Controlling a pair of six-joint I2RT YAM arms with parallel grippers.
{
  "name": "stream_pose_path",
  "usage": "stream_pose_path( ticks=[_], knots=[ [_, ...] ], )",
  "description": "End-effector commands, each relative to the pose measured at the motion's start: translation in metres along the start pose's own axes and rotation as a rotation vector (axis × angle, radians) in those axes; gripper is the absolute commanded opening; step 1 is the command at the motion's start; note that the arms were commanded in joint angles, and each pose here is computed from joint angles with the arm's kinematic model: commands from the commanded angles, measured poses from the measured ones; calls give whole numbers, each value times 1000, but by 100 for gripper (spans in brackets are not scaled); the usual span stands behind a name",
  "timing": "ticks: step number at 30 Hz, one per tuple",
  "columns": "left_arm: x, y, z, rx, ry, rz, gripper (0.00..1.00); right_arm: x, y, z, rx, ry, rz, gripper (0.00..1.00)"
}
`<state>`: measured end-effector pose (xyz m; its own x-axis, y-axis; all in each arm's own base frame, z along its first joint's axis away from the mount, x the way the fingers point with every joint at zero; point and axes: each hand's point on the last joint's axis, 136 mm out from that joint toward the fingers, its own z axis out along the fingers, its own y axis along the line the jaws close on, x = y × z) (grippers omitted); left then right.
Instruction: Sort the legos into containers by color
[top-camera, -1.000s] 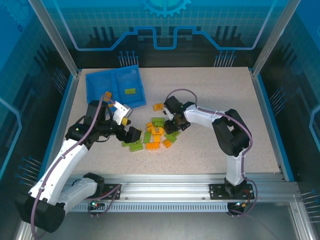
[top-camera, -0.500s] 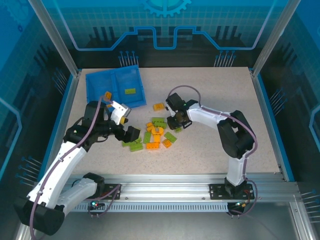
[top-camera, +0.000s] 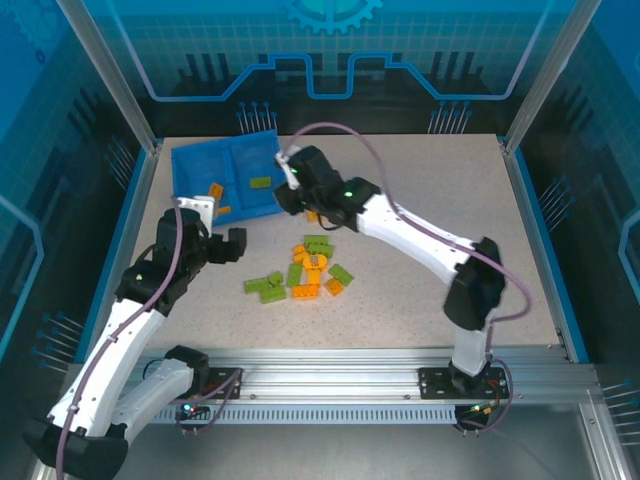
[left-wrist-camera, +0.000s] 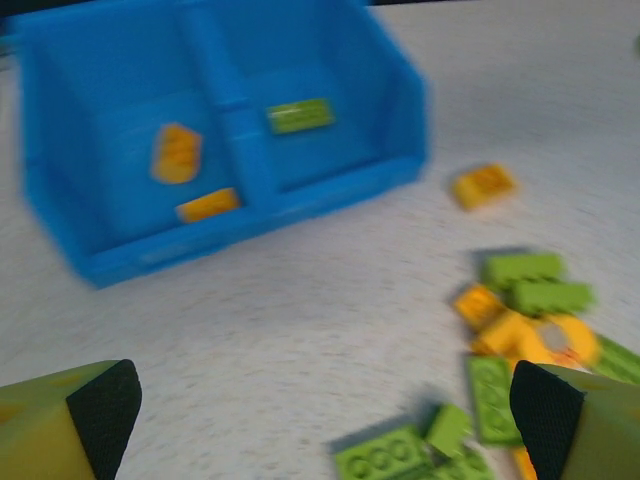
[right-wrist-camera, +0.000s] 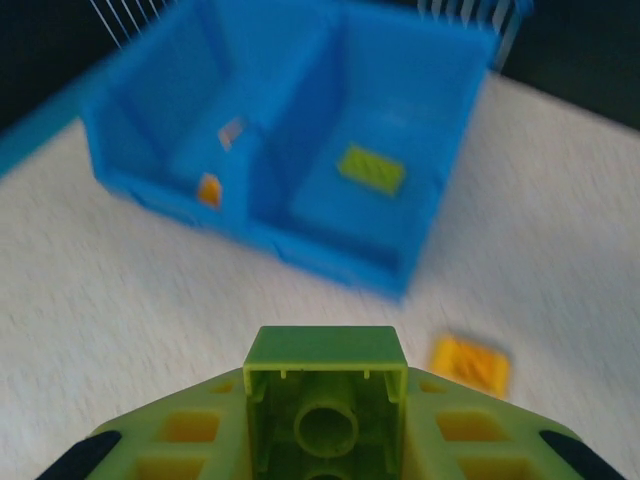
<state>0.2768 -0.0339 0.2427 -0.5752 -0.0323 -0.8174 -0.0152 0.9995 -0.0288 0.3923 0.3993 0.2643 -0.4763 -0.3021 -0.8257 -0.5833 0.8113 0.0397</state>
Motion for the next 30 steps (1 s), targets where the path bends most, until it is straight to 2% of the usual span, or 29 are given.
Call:
stream_pose_path(
  ticks=[1,4,7,14,19,24,30],
  knots=[
    [-13,46,-15,-234,-80,-133,99,-6,-1,52,79,-10,-43,32],
    [-15,56,-19,-253,-115,-189,99,-15,0,92,122,-15,-56,32],
    [-14,54,-20,-233,-120,-209,99,-8,0,135,157,-5,-96,32],
    [-8,5,-17,52,-80,-109,99,-1,2,190,147,-89,-154,32],
    [-6,9,-20,35,-94,-98,99,6,-11,203,139,-92,-106,35],
    [-3,10,-18,27,-89,-88,99,6,-12,204,94,-85,-67,51],
    [-4,9,-15,25,-80,-81,99,-23,-5,171,53,-100,-76,53]
  ],
)
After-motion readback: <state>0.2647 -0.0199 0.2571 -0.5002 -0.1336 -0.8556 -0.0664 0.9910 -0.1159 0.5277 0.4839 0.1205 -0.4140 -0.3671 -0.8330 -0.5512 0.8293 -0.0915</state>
